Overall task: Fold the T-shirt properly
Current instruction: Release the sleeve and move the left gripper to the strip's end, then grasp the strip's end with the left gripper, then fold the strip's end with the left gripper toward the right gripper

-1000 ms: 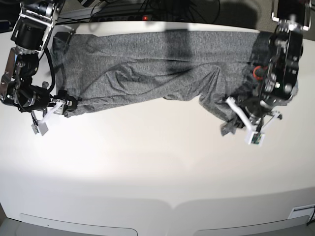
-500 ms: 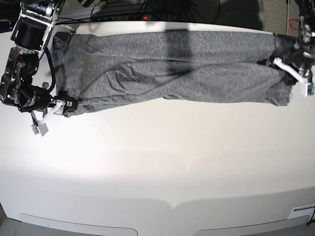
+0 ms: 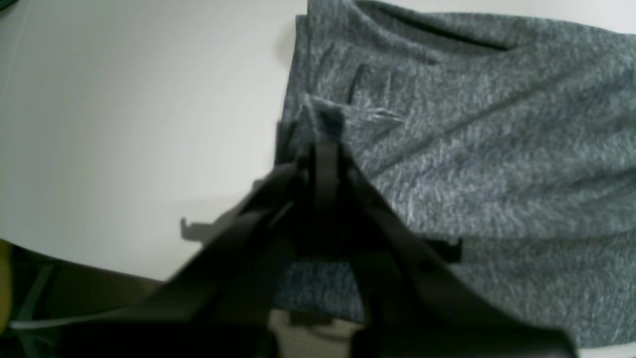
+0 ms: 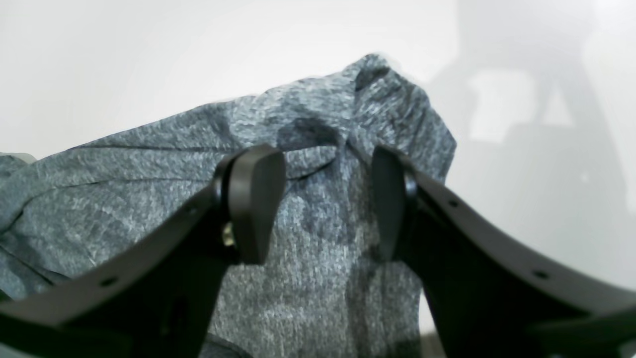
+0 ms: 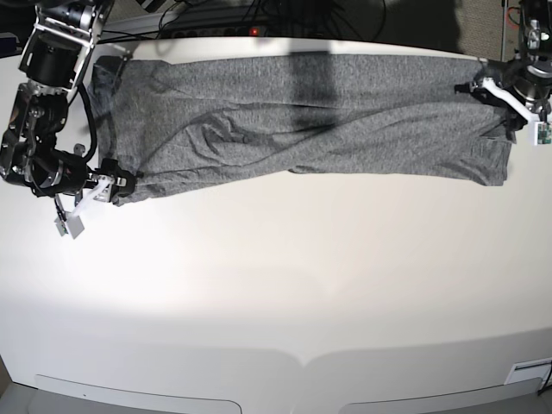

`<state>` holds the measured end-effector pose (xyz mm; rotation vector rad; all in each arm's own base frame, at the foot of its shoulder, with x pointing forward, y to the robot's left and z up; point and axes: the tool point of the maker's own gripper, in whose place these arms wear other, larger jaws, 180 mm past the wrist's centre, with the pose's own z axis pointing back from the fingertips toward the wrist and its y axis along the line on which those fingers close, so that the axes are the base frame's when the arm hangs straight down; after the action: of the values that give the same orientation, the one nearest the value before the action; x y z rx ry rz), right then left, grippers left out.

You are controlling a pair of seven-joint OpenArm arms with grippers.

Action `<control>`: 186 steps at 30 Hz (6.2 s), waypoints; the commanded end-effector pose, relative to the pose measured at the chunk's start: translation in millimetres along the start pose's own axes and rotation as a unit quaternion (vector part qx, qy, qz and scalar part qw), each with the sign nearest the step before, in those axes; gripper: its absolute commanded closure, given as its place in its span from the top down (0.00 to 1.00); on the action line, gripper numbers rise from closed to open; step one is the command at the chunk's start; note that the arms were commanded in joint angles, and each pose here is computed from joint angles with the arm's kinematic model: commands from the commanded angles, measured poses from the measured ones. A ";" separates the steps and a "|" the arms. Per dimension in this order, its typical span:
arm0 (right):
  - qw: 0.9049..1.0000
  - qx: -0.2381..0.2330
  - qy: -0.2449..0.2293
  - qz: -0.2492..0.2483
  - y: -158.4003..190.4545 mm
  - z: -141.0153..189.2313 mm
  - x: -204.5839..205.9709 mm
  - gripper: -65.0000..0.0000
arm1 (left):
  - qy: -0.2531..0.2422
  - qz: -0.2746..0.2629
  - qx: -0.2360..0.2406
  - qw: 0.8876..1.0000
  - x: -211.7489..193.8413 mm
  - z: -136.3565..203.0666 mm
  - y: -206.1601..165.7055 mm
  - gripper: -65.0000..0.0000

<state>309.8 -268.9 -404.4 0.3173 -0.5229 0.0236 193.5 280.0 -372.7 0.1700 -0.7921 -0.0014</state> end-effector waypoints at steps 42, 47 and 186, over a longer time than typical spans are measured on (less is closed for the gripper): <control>1.000 -0.006 -0.009 0.011 -3.9 8.9 12.9 0.49 | 0.097 0.152 -0.227 0.957 -28.0 -57.0 58.7 0.41; 1.000 -0.006 -0.009 0.011 -3.9 8.9 13.1 0.49 | 0.106 0.180 -0.248 0.946 -27.5 -54.4 52.0 0.38; 1.000 0.026 -0.018 -0.001 33.2 -20.8 6.8 0.49 | -0.091 -0.111 -0.392 0.909 95.9 29.4 -248.8 0.41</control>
<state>314.9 -226.2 -417.6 0.3859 -0.5351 0.0144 249.9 25.4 -333.0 -0.5023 -0.8553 -0.5526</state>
